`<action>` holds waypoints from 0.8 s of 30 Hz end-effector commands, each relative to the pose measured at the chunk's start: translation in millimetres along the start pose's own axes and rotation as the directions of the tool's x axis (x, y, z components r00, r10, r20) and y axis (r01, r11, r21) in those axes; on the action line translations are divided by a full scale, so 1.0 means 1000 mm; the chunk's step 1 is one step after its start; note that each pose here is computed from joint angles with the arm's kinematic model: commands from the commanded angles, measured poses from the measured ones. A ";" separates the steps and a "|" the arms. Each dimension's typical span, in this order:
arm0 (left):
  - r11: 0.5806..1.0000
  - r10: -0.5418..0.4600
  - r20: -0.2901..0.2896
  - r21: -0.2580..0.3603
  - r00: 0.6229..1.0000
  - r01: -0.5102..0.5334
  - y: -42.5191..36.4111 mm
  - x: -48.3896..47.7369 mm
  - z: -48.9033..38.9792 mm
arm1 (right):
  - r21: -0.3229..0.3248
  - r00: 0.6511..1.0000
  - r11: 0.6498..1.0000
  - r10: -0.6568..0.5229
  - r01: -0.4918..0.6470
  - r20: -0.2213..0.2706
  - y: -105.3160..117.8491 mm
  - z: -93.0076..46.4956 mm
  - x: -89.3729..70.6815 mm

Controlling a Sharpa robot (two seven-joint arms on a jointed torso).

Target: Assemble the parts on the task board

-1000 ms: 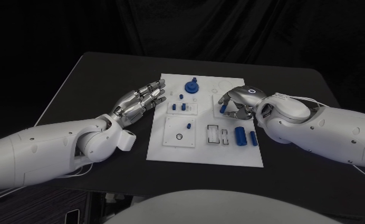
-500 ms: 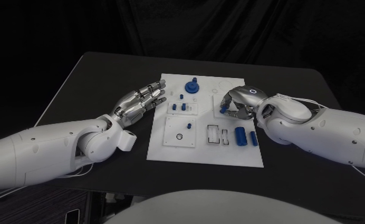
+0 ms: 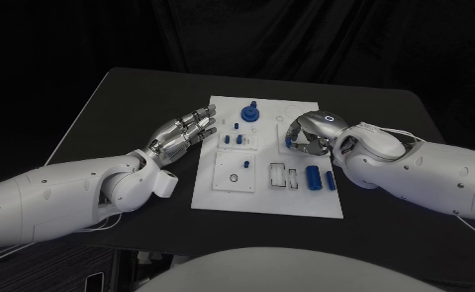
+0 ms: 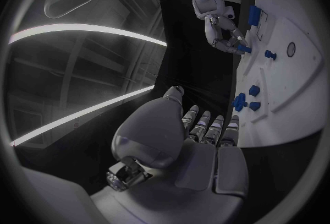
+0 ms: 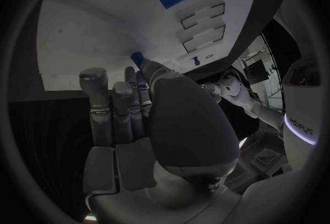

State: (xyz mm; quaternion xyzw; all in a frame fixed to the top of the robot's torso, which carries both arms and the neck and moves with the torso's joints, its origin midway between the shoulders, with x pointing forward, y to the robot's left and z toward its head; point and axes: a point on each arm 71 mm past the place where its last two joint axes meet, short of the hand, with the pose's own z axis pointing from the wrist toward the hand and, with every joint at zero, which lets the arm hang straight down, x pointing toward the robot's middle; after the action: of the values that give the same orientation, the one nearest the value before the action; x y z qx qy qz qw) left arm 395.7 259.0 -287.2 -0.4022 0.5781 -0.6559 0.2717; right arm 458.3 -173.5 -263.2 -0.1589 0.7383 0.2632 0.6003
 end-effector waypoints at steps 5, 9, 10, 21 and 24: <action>0.996 -0.015 -0.011 0.084 1.000 0.016 -0.0053 0.0019 0.0000 | 0.028 0.999 1.000 -0.004 0.005 -0.042 -0.001 0.001 0.004; 0.996 -0.016 -0.011 0.082 1.000 0.017 -0.0050 0.0020 -0.0001 | 0.035 0.998 0.999 -0.006 0.008 -0.056 -0.001 0.002 0.005; 0.996 -0.016 -0.011 0.082 1.000 0.017 -0.0049 0.0020 -0.0001 | 0.035 0.998 0.999 -0.006 0.008 -0.057 -0.001 0.002 0.005; 0.997 -0.018 -0.012 0.077 1.000 0.019 -0.0038 0.0022 -0.0003 | 0.032 0.998 0.999 -0.006 0.008 -0.060 0.000 0.003 0.005; 0.997 -0.018 -0.012 0.076 1.000 0.019 -0.0036 0.0021 -0.0005 | 0.032 0.998 0.999 -0.006 0.008 -0.060 -0.001 0.003 0.005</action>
State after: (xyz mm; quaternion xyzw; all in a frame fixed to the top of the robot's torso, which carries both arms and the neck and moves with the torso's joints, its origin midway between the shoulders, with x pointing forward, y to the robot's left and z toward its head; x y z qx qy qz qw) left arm 394.8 258.7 -288.7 -0.4030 0.5785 -0.6561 0.2691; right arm 459.5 -170.9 -267.0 -0.1627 0.7540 0.2528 0.5841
